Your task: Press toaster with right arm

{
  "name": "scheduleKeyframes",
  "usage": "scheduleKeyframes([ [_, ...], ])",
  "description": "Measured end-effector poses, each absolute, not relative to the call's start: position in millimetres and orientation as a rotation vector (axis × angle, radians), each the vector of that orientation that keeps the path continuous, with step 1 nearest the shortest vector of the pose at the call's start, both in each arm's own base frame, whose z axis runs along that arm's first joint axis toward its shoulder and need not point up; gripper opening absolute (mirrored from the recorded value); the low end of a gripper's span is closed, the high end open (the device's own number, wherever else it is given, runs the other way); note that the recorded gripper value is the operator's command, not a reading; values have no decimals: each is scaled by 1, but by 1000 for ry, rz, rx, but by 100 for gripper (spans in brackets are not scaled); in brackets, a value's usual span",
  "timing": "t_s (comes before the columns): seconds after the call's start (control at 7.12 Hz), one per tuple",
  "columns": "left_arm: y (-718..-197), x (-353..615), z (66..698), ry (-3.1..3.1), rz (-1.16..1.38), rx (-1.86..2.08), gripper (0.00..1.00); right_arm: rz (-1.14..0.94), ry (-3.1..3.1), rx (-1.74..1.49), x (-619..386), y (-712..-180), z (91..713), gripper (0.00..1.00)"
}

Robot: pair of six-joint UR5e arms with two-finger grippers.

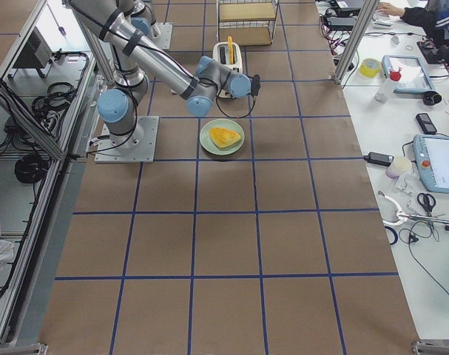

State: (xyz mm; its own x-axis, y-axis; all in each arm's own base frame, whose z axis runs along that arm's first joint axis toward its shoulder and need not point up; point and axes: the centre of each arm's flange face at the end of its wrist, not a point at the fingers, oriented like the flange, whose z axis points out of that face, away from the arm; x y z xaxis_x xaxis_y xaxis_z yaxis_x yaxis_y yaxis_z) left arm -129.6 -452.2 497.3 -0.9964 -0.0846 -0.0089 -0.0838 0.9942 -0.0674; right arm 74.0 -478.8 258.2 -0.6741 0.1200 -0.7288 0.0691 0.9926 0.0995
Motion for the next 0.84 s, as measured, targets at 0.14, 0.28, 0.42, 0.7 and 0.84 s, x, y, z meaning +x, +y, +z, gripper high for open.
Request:
scheduleKeyframes([
  [0.14,-452,-130,497,3125,-105,-132,100,77,2371,196,71,-483,287,29],
  [0.28,-452,-130,497,3125,-105,-132,100,90,2443,250,68,-490,319,58],
  [0.42,-452,-130,497,3125,-105,-132,100,105,2555,262,67,-499,356,77],
  [0.7,-452,-130,497,3125,-105,-132,100,90,2837,219,76,-516,443,94],
  [0.84,-452,-130,497,3125,-105,-132,100,57,2940,233,81,-519,480,93],
])
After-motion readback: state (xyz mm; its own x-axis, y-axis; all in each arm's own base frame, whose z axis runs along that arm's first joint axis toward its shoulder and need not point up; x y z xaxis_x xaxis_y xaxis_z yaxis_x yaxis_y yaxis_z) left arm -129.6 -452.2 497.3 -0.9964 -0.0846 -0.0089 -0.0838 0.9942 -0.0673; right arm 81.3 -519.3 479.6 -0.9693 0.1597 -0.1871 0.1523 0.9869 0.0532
